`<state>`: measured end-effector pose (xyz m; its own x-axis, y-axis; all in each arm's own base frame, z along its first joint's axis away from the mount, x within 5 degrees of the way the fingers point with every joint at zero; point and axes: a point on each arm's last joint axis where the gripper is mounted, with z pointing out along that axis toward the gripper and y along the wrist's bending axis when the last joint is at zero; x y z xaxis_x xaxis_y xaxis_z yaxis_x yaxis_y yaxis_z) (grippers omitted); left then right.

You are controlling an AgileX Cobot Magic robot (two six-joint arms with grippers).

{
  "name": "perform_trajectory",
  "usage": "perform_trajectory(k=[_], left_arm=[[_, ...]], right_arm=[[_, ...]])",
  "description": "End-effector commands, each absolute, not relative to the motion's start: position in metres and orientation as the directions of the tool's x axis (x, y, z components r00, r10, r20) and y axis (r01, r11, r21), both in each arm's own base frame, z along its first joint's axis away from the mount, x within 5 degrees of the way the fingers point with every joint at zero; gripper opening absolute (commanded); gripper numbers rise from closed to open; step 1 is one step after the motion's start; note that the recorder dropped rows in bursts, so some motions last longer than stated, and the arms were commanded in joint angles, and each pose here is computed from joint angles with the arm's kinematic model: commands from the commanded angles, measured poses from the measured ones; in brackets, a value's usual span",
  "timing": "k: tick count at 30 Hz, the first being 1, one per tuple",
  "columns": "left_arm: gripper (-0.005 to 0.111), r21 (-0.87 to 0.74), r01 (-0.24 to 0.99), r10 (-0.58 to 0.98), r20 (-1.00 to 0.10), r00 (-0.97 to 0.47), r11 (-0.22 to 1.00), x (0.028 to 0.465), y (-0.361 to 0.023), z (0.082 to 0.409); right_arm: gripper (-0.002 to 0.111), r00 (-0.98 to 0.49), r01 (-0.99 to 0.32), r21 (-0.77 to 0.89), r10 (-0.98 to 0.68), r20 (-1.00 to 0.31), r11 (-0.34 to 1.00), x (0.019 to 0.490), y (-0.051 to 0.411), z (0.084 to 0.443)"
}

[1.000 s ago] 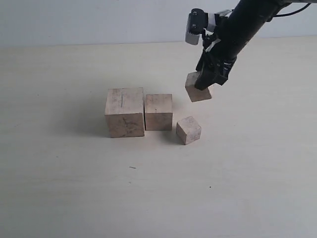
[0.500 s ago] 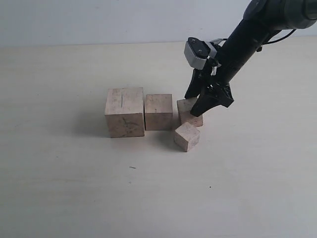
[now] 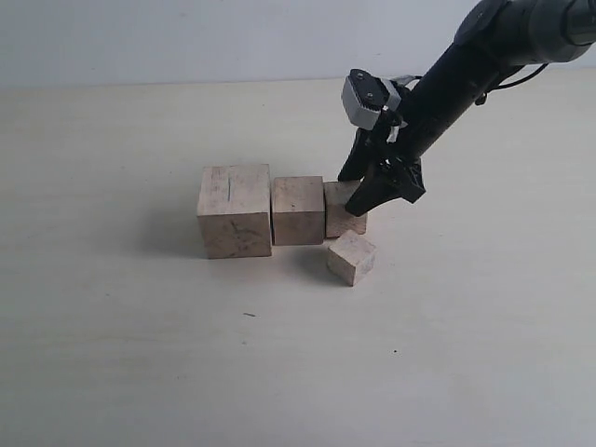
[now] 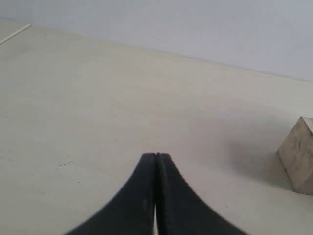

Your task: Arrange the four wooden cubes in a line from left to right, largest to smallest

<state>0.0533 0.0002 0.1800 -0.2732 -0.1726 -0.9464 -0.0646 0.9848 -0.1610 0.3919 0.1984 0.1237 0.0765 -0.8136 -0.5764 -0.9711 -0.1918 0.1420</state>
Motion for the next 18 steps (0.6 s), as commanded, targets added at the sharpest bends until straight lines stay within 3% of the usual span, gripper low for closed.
perform_trajectory(k=[1,18], left_arm=[[0.0,-0.166,-0.059,-0.176,-0.949,-0.262,0.984,0.053,0.0,0.181],[0.0,-0.166,-0.059,-0.176,-0.949,-0.262,0.984,0.053,0.0,0.181]], right_arm=[[0.0,0.089,-0.968,0.148,-0.828,-0.554,-0.204,0.39,0.197,0.108],[0.0,0.063,-0.958,0.196,-0.82,-0.569,-0.21,0.381,0.212,0.11]])
